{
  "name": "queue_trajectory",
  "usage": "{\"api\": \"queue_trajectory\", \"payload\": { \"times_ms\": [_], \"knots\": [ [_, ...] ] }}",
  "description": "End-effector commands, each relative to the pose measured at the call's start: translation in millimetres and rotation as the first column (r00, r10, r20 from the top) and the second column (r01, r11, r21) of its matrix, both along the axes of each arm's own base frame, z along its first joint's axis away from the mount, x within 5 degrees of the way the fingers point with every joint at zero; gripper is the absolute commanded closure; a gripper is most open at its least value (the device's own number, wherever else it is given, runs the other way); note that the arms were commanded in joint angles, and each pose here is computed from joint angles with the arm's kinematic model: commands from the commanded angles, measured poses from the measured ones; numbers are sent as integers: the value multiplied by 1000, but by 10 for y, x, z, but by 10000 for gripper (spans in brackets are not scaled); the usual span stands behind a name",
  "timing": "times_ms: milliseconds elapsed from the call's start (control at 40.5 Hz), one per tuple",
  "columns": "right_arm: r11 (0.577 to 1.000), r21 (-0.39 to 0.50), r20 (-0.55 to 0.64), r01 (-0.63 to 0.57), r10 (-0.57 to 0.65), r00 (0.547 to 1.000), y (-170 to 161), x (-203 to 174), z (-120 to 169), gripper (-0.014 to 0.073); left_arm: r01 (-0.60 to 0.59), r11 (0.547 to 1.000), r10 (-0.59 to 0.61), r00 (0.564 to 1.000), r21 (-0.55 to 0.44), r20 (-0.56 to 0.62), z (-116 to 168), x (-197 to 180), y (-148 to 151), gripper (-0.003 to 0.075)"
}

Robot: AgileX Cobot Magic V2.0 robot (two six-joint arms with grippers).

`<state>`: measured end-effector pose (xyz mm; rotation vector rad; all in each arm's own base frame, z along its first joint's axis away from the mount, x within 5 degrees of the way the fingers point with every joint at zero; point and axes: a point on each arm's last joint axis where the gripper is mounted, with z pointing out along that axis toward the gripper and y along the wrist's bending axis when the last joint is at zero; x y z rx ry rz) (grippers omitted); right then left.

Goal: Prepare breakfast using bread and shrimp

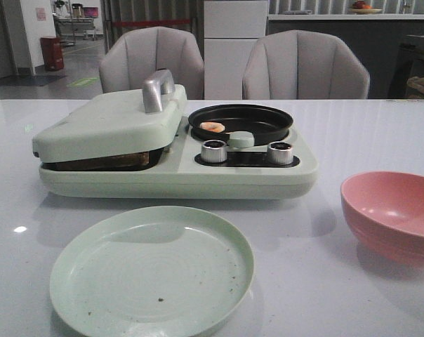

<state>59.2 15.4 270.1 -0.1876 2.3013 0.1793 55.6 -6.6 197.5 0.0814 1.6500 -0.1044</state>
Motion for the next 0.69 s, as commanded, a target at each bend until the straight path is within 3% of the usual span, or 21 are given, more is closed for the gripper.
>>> {"api": "queue_trajectory", "payload": {
  "times_ms": [0,247,666],
  "knots": [
    [1000,14,84,0,-1,996,7,47,128,580,-36,999,37,997,-17,72,-15,3,21,619],
    [1000,14,84,0,-1,996,7,47,128,580,-50,998,47,993,28,104,9,3,29,619],
    [1000,14,84,0,-1,996,7,47,128,580,-35,999,33,971,5,235,130,-8,18,619]
  ]
}}
